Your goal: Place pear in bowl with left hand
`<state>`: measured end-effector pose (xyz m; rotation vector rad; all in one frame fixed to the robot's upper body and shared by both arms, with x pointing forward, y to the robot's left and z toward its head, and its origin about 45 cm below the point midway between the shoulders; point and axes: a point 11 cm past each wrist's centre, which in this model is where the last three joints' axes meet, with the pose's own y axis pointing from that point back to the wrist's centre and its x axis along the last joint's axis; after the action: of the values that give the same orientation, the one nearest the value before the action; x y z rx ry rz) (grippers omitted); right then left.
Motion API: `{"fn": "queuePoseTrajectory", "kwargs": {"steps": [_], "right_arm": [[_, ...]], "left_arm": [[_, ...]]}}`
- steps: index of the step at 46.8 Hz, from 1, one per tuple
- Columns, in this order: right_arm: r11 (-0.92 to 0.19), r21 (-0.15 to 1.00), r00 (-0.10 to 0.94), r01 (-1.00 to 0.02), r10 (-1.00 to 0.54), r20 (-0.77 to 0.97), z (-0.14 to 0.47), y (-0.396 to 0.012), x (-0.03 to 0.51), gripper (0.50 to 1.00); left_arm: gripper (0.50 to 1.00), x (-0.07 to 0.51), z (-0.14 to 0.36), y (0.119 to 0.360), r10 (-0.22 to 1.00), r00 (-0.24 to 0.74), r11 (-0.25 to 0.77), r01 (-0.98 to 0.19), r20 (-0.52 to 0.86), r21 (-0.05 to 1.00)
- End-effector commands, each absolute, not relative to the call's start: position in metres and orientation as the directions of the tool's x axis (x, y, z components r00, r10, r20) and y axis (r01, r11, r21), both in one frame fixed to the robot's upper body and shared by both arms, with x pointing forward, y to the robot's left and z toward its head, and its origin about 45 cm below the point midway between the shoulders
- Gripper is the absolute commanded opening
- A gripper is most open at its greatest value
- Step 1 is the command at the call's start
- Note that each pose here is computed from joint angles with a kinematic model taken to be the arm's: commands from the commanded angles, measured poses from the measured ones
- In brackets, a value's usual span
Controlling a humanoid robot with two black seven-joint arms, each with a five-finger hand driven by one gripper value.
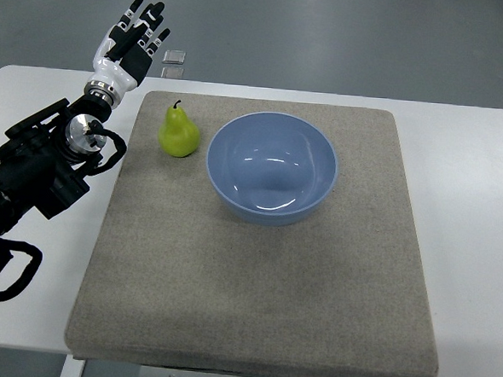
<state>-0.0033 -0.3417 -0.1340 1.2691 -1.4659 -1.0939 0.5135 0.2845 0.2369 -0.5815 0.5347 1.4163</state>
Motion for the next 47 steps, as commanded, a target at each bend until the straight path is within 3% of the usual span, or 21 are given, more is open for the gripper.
{"fn": "queuePoseTrajectory", "kwargs": {"steps": [1,18,47], "right_arm": [[0.089,0.973,-0.086,-0.214,-0.994,0.072,-0.1340,-0.3421,-0.0034,0.926],[0.089,0.973,-0.086,-0.214,-0.994,0.072,-0.1340,-0.3421,-0.0034,0.926],[0.088,0.973,-0.086,-0.215,-0.994,0.071,-0.1340,-0.3416,-0.0033,0.926]], "left_arm": [[0.992,0.5136,0.2369,0.2849,0.749,0.081,0.061,-0.997,-0.658,-0.053],[0.992,0.5143,0.2343,0.2930,0.753,0.019,0.004,-1.000,-0.658,-0.023],[0.992,0.5139,0.2343,0.2925,0.780,0.041,0.041,-0.999,-0.624,-0.015]]}}
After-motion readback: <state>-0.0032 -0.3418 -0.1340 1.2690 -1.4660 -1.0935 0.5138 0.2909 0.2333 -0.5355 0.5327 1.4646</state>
